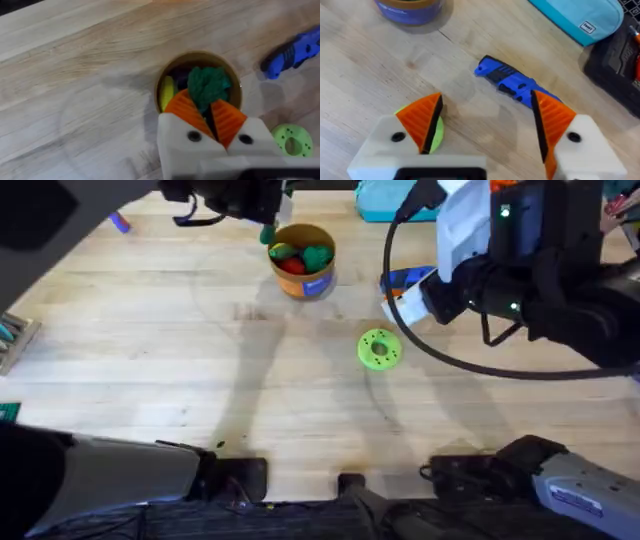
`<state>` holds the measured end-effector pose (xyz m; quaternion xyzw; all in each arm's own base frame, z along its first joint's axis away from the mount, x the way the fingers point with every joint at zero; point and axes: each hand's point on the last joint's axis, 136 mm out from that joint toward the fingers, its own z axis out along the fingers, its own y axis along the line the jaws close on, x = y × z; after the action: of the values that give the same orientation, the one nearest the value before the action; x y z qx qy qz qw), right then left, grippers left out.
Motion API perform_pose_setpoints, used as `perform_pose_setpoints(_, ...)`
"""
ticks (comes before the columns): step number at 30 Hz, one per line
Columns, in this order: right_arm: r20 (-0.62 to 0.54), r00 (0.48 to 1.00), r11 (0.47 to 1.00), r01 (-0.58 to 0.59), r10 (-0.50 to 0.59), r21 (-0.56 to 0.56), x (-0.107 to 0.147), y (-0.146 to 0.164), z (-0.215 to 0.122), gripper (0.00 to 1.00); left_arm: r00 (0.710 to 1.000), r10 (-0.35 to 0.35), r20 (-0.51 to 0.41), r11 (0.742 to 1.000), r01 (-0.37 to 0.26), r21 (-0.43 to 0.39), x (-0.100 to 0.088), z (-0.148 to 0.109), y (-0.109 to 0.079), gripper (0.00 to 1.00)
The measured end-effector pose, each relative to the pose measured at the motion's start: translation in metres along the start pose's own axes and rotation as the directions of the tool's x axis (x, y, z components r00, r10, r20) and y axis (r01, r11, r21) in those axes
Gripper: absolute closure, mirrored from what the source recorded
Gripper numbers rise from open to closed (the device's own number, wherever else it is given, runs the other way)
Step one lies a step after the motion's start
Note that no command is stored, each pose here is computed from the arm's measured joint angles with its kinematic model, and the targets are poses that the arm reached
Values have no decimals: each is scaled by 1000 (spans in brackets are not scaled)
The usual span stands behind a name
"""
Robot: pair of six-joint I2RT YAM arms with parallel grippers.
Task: Pick up the gripper from the table and insert it into the empty holder that is missing its gripper. Then pick up a screw, insert it into the mounting hole, and use the screwdriver to tighten it. Finally, clean up the table by picking up the vegetable and placing it into the bucket.
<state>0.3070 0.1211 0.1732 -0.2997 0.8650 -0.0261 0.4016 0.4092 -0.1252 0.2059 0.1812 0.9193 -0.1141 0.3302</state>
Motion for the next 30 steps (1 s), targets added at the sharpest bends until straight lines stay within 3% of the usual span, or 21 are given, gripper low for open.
perform_pose_setpoints(4,0,1000,1000,0,0,0,0,0,0,15,999,-11,-40,999,12,46,6,30,-14,992)
perform_pose_setpoints(10,0,1000,1000,0,0,0,0,0,0,15,984,-38,-172,995,54,87,39,81,-27,992)
perform_pose_setpoints(17,-3,1000,1000,0,0,-1,1,0,0,15,982,-68,-177,993,83,81,40,83,-24,968)
perform_pose_setpoints(18,-2,1000,1000,0,0,-1,1,0,0,15,982,-68,-179,993,84,81,41,83,-24,927)
perform_pose_setpoints(19,-2,1000,1000,0,0,-1,1,0,0,15,981,-68,-179,993,84,81,41,83,-24,809)
perform_pose_setpoints(24,-3,1000,1000,0,0,-1,1,0,0,15,984,-69,-162,991,86,102,36,80,-29,85)
perform_pose_setpoints(26,-3,1000,1000,0,0,-1,1,0,0,15,985,-66,-157,991,83,103,34,78,-30,19)
perform_pose_setpoints(30,-3,1000,1000,0,0,-1,1,0,0,15,987,-66,-145,991,81,102,27,75,-29,14)
